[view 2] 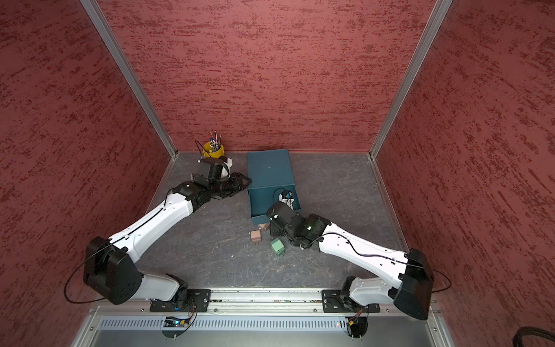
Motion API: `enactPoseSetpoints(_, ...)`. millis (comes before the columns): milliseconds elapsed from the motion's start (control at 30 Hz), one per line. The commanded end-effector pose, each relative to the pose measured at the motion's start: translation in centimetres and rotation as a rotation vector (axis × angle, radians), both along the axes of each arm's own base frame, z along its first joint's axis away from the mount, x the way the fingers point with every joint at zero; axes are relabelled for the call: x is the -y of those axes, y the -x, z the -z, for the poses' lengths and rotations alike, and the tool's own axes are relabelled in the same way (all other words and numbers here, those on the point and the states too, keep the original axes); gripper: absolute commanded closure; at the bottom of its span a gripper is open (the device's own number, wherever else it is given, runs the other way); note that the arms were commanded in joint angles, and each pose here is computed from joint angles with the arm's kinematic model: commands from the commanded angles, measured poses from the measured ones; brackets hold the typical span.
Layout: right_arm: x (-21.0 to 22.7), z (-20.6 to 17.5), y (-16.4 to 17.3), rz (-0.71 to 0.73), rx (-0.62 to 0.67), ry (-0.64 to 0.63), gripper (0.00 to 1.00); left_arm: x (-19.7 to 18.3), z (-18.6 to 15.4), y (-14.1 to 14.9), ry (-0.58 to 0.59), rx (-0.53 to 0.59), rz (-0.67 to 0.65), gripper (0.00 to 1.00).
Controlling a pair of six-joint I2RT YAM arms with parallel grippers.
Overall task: Place the plugs into the drawer by color
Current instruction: Open the drawer in the storage box, then pick up the plug from the center of the board.
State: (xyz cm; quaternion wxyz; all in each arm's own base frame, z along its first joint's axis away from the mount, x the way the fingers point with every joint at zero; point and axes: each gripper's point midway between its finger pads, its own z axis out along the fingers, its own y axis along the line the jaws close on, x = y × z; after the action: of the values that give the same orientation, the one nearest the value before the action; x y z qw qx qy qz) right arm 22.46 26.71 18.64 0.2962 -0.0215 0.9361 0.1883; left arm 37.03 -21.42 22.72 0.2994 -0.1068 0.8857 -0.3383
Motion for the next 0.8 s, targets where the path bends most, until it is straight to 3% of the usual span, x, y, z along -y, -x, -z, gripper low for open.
enactPoseSetpoints(0, 0.9, 1.5, 1.2, -0.023, -0.060, 0.097, 0.86, -1.7, 0.5, -0.8, -0.050, -0.015, -0.061, 0.52)
enactPoseSetpoints(100, 1.9, 0.9, 1.3, -0.015, -0.044, 0.136, 0.52, -1.7, -0.3, -0.7, -0.042, -0.001, -0.057, 0.51)
enactPoseSetpoints(167, 3.3, 0.1, 1.4, 0.003, -0.022, 0.163, 0.42, -1.7, -1.1, -0.6, -0.037, 0.014, -0.054, 0.49)
enactPoseSetpoints(367, 9.3, -3.2, 2.1, 0.123, 0.069, 0.231, 0.35, -1.4, -3.3, -0.6, -0.017, 0.061, -0.035, 0.47)
enactPoseSetpoints(500, 13.4, -3.6, 2.3, 0.242, 0.035, 0.221, 0.36, -1.4, -4.8, -0.3, 0.002, 0.084, -0.032, 0.46)
enactPoseSetpoints(767, 14.8, 0.2, 0.5, 0.332, -0.191, -0.046, 0.38, -0.3, -7.1, 1.9, 0.055, 0.109, 0.029, 0.45)
